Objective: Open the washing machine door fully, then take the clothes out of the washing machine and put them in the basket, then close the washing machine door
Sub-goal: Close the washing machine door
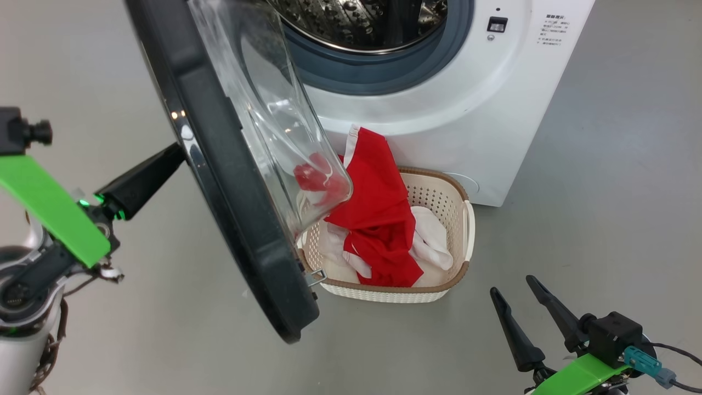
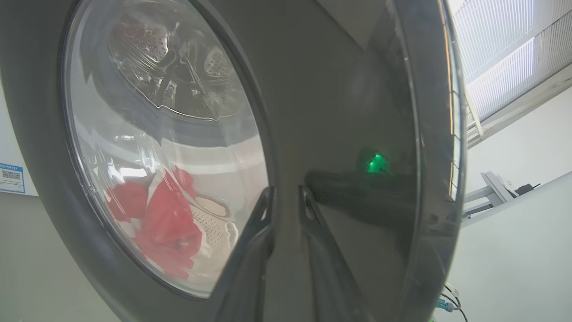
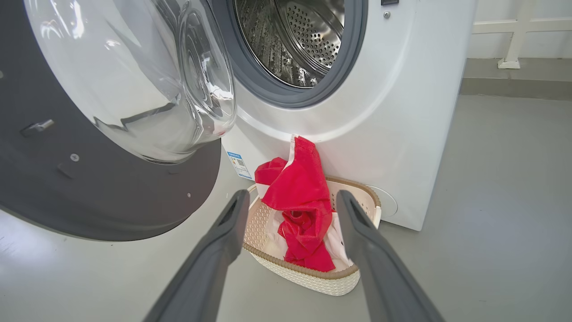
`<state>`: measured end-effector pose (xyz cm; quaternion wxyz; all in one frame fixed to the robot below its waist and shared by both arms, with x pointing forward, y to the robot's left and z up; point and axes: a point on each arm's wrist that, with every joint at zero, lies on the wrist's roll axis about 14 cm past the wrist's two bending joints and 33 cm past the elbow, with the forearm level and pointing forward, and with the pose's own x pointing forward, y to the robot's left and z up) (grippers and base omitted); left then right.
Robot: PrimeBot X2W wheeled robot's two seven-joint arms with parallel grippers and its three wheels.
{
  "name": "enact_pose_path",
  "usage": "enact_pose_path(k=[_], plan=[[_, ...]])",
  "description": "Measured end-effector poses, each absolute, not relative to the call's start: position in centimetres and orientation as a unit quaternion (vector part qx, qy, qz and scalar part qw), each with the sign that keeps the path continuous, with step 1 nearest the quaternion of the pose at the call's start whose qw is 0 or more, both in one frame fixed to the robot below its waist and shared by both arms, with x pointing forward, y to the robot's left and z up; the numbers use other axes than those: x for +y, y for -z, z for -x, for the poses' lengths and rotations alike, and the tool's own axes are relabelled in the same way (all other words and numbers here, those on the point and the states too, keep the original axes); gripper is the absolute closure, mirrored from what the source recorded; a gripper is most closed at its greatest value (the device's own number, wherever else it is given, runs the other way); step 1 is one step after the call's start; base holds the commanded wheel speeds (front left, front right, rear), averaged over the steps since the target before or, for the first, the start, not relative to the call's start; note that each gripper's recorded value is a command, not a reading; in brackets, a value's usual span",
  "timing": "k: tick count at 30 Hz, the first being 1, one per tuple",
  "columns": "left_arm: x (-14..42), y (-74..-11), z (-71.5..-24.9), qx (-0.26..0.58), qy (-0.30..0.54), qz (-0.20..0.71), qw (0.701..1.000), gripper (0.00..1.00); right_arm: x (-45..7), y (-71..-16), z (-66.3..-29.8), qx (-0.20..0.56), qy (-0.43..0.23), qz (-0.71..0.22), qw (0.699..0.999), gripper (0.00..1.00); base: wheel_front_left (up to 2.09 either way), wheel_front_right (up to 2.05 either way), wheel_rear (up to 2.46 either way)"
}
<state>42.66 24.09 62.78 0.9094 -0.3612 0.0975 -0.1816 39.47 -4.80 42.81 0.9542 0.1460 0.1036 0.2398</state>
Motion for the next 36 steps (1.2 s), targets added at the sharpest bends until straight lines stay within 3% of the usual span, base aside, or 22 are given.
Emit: enact_pose_path(k=[4, 6, 7, 25, 36], plan=[[24.9, -62.4, -42.2, 0.086, 0.165, 0.372, 0.909, 0.52, -4.8, -43.1, -39.6, 0.1, -0.24, -0.145, 0.955, 0.0, 0.0, 0.0, 0.0], [25.3, -62.1, -41.9, 0.08, 0.155, 0.379, 0.909, 0.13, -4.8, -43.2, -39.6, 0.098, -0.24, -0.145, 0.955, 0.0, 0.0, 0.0, 0.0], [25.6, -62.0, -41.8, 0.077, 0.149, 0.381, 0.909, 0.0, -4.8, -43.3, -39.6, 0.096, -0.24, -0.144, 0.955, 0.0, 0.0, 0.0, 0.0], [31.2, -57.5, -38.7, 0.026, 0.018, 0.424, 0.905, 0.0, -4.6, -44.0, -39.4, 0.088, -0.243, -0.142, 0.955, 0.0, 0.0, 0.0, 0.0], [33.4, -52.8, -36.4, 0.018, -0.069, 0.463, 0.884, 0.0, -4.8, -43.6, -39.0, 0.094, -0.24, -0.142, 0.956, 0.0, 0.0, 0.0, 0.0]])
